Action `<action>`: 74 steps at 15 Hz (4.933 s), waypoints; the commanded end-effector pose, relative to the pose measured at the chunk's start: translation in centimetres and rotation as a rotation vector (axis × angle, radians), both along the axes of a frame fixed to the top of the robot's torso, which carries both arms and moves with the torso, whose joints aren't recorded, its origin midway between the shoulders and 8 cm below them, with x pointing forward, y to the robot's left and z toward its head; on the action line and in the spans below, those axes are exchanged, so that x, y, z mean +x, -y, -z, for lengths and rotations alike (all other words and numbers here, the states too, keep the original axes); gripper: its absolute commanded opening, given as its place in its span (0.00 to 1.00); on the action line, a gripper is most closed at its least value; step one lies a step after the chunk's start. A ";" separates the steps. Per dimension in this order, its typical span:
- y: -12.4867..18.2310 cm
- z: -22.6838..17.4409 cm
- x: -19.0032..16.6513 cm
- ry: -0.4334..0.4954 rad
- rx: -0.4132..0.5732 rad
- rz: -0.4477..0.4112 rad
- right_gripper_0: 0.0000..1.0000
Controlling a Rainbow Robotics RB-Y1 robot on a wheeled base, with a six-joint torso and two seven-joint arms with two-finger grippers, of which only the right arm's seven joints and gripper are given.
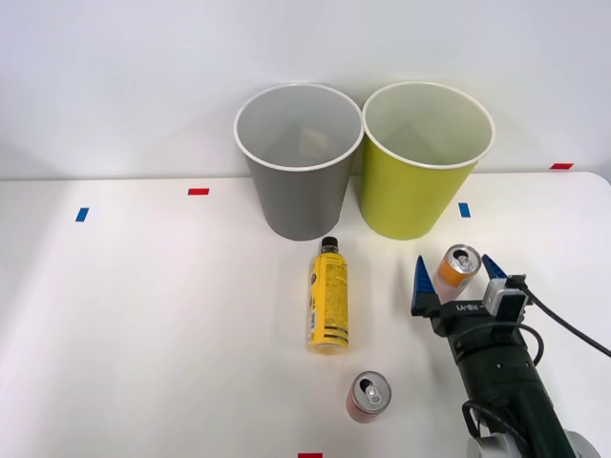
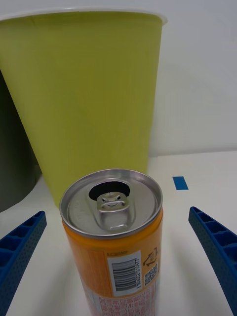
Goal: Put cans in the gray bin, plastic bottles in the light green bin
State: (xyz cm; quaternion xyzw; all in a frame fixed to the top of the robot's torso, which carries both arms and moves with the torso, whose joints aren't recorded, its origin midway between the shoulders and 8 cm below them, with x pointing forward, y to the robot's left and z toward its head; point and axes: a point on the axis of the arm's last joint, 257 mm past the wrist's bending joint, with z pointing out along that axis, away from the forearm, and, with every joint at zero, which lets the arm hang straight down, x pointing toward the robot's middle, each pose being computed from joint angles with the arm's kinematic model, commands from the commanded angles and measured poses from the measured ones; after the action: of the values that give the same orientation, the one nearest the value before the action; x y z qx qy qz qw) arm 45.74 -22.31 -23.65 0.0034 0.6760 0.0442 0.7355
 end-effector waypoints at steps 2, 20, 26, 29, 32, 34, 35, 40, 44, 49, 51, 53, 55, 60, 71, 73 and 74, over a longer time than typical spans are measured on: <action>0.1 0.3 0.2 -0.016 -0.016 0.003 1.00; -1.4 -1.6 -0.7 0.050 -0.080 -0.060 0.00; -2.5 -5.7 -4.3 0.106 -0.085 -0.156 0.00; -3.2 -8.8 -4.5 0.162 -0.057 -0.184 0.00; -4.5 -12.8 -4.2 0.238 -0.005 -0.232 0.00; -5.7 -15.8 -3.8 0.295 0.041 -0.274 0.00; -6.2 -17.4 -3.6 0.330 0.045 -0.286 0.00; -8.8 -23.0 -2.1 0.292 0.055 -0.304 0.00; -11.8 -26.2 1.0 0.310 0.065 -0.367 0.00; -15.7 -27.6 7.5 0.302 0.097 -0.412 0.00; -17.9 -27.7 9.5 0.285 0.111 -0.437 0.00; -19.8 -27.4 11.1 0.282 0.114 -0.462 0.00; -21.4 -27.0 12.1 0.281 0.123 -0.480 0.00; -23.6 -27.4 14.3 0.264 0.100 -0.495 0.00; -24.1 -26.6 14.1 0.267 0.038 -0.503 1.00; -23.0 -26.3 13.6 0.282 0.007 -0.489 1.00; -22.1 -26.0 13.1 0.290 -0.012 -0.480 1.00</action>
State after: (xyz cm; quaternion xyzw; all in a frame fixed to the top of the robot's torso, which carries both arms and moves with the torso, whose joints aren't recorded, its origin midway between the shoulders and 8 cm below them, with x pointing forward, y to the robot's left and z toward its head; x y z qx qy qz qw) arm 59.28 0.64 2.51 -0.1626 0.5482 0.2232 0.7894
